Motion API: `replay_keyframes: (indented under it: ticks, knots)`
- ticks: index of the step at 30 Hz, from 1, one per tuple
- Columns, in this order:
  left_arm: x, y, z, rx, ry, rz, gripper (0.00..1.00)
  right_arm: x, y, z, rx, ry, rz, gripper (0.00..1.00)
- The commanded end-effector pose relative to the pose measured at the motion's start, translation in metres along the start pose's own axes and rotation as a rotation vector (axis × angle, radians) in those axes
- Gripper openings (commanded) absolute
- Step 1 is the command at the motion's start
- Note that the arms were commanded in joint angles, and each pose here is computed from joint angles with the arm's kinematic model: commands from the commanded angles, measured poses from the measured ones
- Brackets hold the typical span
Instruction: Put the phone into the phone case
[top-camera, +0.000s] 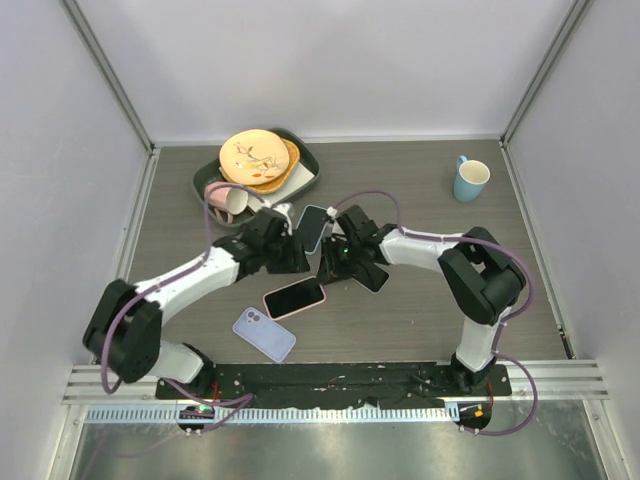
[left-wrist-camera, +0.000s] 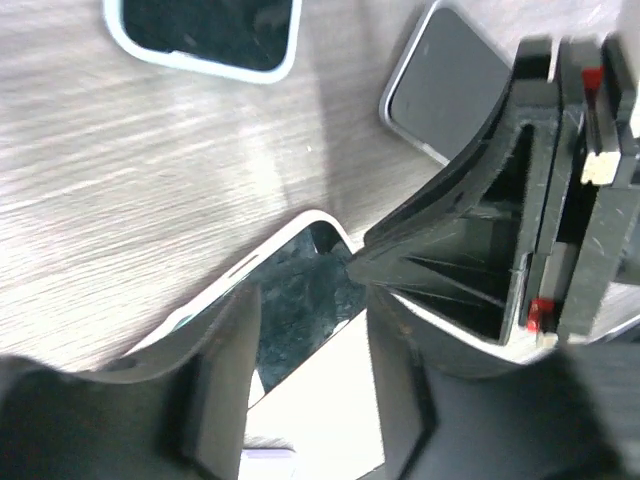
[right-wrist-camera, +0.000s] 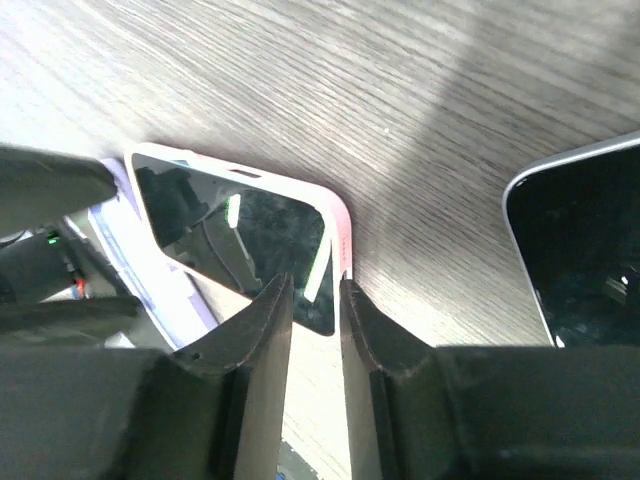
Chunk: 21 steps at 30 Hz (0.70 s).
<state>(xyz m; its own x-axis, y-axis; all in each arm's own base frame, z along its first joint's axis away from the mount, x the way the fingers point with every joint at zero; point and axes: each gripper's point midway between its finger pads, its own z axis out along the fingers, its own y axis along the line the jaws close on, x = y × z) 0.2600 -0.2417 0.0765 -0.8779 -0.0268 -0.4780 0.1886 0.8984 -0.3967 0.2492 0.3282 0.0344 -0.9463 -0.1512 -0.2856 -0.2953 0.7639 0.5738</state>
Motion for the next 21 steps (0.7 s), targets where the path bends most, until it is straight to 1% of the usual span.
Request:
replay_keyframes:
  ticks: [1, 2, 3, 4, 5, 8, 11, 13, 18, 21]
  knots:
    - [-0.027, 0.008, -0.041, 0.071, -0.116, -0.054, 0.57, -0.036, 0.045, -0.038, -0.233, -0.143, 0.008, 0.38]
    - [-0.027, 0.009, -0.046, 0.085, -0.119, -0.062, 0.62, -0.039, 0.042, -0.042, -0.246, -0.151, 0.023, 0.41]
    - [-0.026, 0.019, -0.050, 0.068, -0.116, -0.086, 0.64, -0.039, 0.040, -0.044, -0.254, -0.153, 0.031, 0.44]
    - [-0.025, 0.022, -0.058, 0.072, -0.123, -0.096, 0.64, -0.036, 0.038, -0.048, -0.257, -0.153, 0.038, 0.47]
    - [-0.017, 0.029, -0.060, 0.056, -0.098, -0.115, 0.65, -0.037, 0.034, -0.051, -0.255, -0.157, 0.053, 0.49]
    - [-0.004, 0.047, -0.067, 0.018, -0.064, -0.182, 0.65, -0.033, 0.027, -0.054, -0.250, -0.159, 0.062, 0.54]
    - [0.011, 0.054, -0.065, 0.016, -0.005, -0.266, 0.61, -0.028, 0.022, -0.052, -0.235, -0.145, 0.058, 0.54]
    - [0.020, 0.057, -0.062, 0.004, 0.030, -0.286, 0.58, -0.022, 0.017, -0.048, -0.225, -0.125, 0.062, 0.54]
    - [0.044, 0.070, -0.050, -0.054, 0.140, -0.299, 0.55, -0.008, 0.004, -0.036, -0.200, -0.081, 0.083, 0.54]
    - [0.049, 0.072, -0.045, -0.060, 0.164, -0.301, 0.52, -0.001, -0.002, -0.026, -0.199, -0.052, 0.098, 0.53]
